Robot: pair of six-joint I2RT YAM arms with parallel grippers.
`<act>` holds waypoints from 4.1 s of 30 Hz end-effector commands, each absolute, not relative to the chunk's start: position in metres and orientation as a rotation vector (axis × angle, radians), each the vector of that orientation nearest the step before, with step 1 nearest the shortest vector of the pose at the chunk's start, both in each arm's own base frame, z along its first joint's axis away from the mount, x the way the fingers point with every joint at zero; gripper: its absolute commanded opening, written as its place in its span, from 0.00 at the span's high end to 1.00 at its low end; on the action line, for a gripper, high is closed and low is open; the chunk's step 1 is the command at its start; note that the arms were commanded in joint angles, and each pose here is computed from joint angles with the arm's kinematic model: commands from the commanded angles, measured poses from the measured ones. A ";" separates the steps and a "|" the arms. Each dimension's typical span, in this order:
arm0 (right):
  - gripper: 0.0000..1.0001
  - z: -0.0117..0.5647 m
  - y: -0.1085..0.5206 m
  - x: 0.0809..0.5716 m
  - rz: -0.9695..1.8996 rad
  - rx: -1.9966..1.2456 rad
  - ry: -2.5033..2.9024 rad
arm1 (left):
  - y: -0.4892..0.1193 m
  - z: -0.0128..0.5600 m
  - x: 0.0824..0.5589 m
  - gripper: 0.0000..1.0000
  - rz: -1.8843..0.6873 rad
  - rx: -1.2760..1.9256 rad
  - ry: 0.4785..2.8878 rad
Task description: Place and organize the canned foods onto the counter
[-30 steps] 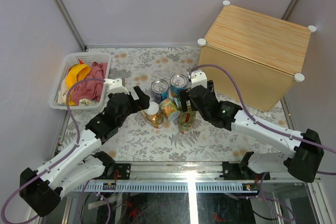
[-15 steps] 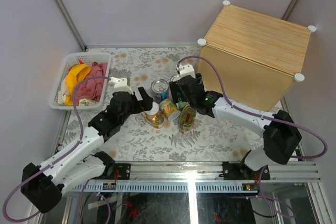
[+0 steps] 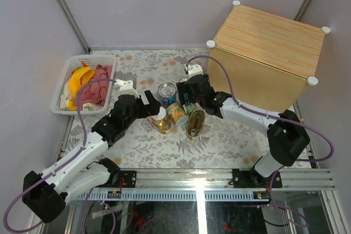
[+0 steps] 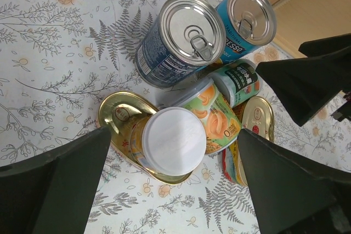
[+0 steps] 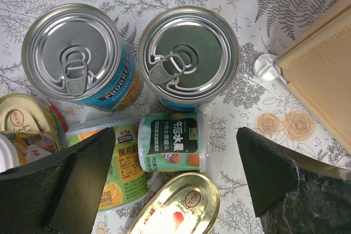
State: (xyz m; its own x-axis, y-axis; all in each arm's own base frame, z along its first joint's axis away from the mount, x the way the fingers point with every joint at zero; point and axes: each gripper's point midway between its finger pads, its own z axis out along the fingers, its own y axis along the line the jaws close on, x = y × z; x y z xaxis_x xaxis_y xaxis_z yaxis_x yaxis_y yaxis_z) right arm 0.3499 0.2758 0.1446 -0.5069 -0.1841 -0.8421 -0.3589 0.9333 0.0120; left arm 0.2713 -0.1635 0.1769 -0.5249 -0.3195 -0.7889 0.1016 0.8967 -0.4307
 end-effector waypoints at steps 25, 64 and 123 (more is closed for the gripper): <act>0.01 0.131 0.292 0.411 0.289 -0.428 2.043 | -0.159 0.183 0.286 0.00 -0.543 -0.190 2.036; 0.93 0.113 0.304 0.427 0.351 -0.473 1.979 | -0.161 0.181 0.279 0.00 -0.618 -0.141 2.001; 1.00 0.503 0.268 0.376 0.184 -0.379 1.527 | -0.168 0.175 0.265 0.00 -0.707 -0.123 2.008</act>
